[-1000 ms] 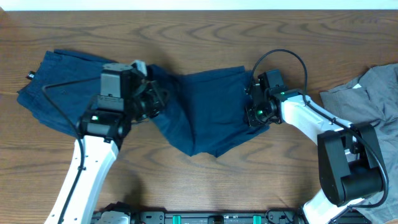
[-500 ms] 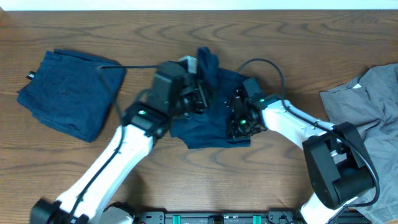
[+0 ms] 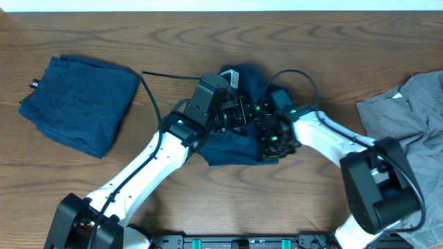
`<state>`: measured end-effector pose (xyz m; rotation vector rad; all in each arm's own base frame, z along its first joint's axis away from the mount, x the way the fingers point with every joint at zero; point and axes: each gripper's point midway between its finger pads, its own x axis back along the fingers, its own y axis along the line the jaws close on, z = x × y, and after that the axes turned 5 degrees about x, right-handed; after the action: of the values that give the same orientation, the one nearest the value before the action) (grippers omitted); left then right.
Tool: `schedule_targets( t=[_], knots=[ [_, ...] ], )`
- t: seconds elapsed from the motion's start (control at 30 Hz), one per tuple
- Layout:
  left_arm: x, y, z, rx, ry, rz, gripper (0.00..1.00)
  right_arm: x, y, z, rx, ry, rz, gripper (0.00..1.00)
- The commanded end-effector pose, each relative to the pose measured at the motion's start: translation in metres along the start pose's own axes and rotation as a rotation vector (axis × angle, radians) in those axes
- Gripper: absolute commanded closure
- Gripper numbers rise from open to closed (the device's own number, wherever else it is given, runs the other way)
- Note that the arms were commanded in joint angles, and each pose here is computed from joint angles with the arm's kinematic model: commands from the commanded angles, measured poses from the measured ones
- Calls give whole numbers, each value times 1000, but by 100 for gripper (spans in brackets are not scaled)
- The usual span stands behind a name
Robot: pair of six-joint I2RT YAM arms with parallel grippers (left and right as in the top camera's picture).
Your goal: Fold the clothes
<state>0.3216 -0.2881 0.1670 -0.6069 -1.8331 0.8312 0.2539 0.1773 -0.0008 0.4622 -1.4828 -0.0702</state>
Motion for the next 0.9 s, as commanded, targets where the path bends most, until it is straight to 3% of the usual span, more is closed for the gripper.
schedule_targets(
  t=[0.0, 0.07, 0.2, 0.33, 0.47, 0.7, 0.87],
  knots=[
    [8, -18, -4, -64, 21, 69, 66, 52, -43, -27, -47, -146, 153, 77],
    [12, -11, -12, -81, 2, 56, 60, 87, -57, -38, -88, -227, 196, 73],
    [21, 16, -35, -63, -54, -16, 60, 158, -64, -59, -125, -435, 177, 68],
    [34, 77, -55, -43, -158, -283, 60, 181, -37, -66, -2, -520, 78, 70],
    [34, 115, -46, -12, -125, -440, 60, 157, -5, -58, 70, -445, -37, 70],
    [17, 178, 2, 56, 103, -629, 61, 81, 34, -27, 153, -205, -125, 69],
    [10, 196, 56, 185, 343, -637, 61, 29, 40, 7, 147, -19, -113, 69]
  ],
)
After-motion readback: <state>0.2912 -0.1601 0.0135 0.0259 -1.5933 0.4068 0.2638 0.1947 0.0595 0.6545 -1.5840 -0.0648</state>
